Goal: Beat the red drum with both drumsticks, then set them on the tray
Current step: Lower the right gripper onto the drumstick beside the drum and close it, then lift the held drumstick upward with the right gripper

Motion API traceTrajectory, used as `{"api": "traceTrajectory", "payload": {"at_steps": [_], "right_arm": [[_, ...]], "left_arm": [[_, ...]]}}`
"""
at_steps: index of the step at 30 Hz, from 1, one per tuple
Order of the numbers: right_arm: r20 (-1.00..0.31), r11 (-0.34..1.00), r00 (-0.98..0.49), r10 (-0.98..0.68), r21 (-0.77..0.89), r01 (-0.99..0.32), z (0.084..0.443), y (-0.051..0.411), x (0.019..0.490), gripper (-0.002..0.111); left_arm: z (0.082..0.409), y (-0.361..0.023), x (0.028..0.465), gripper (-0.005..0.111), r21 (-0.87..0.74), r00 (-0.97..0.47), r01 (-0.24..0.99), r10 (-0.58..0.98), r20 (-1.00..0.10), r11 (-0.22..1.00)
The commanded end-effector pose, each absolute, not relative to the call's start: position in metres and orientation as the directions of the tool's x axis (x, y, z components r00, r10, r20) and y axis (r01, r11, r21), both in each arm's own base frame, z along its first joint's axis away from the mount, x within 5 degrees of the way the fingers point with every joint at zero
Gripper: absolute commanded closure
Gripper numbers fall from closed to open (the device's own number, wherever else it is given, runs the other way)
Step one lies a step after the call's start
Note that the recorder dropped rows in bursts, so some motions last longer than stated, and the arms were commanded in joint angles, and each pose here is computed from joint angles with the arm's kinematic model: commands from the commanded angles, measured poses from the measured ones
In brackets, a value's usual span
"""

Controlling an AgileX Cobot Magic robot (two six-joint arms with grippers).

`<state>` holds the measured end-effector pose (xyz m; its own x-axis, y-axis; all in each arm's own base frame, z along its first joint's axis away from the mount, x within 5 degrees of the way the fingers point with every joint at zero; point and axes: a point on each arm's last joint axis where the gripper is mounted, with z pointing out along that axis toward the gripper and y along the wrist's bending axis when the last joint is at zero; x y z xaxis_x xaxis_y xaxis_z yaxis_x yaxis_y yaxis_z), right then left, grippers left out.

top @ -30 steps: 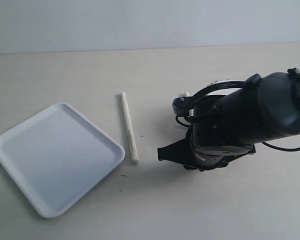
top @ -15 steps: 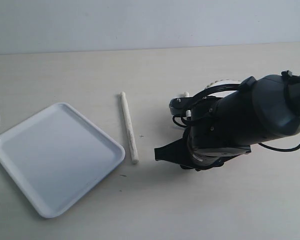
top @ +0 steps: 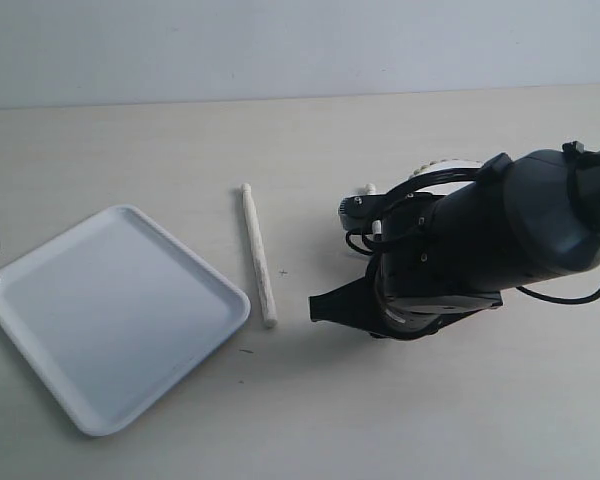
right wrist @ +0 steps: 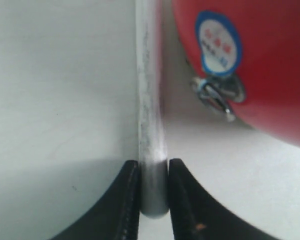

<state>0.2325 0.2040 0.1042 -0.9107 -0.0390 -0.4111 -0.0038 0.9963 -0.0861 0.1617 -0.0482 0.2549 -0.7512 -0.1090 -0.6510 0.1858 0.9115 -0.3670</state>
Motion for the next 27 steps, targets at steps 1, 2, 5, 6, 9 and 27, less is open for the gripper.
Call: {"api": "traceTrajectory", "payload": {"at_steps": [1, 2, 5, 6, 9, 27], "right_arm": [[-0.413, 0.995, -0.909, -0.050, -0.099, -0.009, 0.105, 0.203, 0.233, 0.108], [-0.418, 0.996, -0.907, -0.046, -0.092, -0.008, 0.108, 0.203, 0.233, 0.108], [-0.434, 0.997, -0.900, -0.038, -0.073, -0.007, 0.116, 0.204, 0.233, 0.108], [-0.441, 0.998, -0.897, -0.037, -0.066, -0.009, 0.120, 0.204, 0.233, 0.108], [-0.458, 0.998, -0.888, -0.044, -0.049, -0.024, 0.130, 0.204, 0.232, 0.108], [-0.574, 0.968, -0.787, -0.226, -0.040, -0.248, 0.212, 0.190, 0.217, 0.108]], "left_arm": [[0.258, -0.049, 0.162, 0.107, -0.363, -0.736, 0.196, -0.109, -0.669, 0.911], [0.258, -0.049, 0.162, 0.107, -0.363, -0.736, 0.196, -0.109, -0.669, 0.911], [0.258, -0.049, 0.162, 0.107, -0.363, -0.736, 0.196, -0.109, -0.669, 0.911], [0.258, -0.049, 0.162, 0.107, -0.363, -0.736, 0.196, -0.109, -0.669, 0.911], [0.258, -0.049, 0.162, 0.107, -0.361, -0.735, 0.197, -0.106, -0.669, 0.912], [0.254, -0.050, 0.167, 0.107, -0.349, -0.762, 0.203, -0.076, -0.643, 0.915]]}}
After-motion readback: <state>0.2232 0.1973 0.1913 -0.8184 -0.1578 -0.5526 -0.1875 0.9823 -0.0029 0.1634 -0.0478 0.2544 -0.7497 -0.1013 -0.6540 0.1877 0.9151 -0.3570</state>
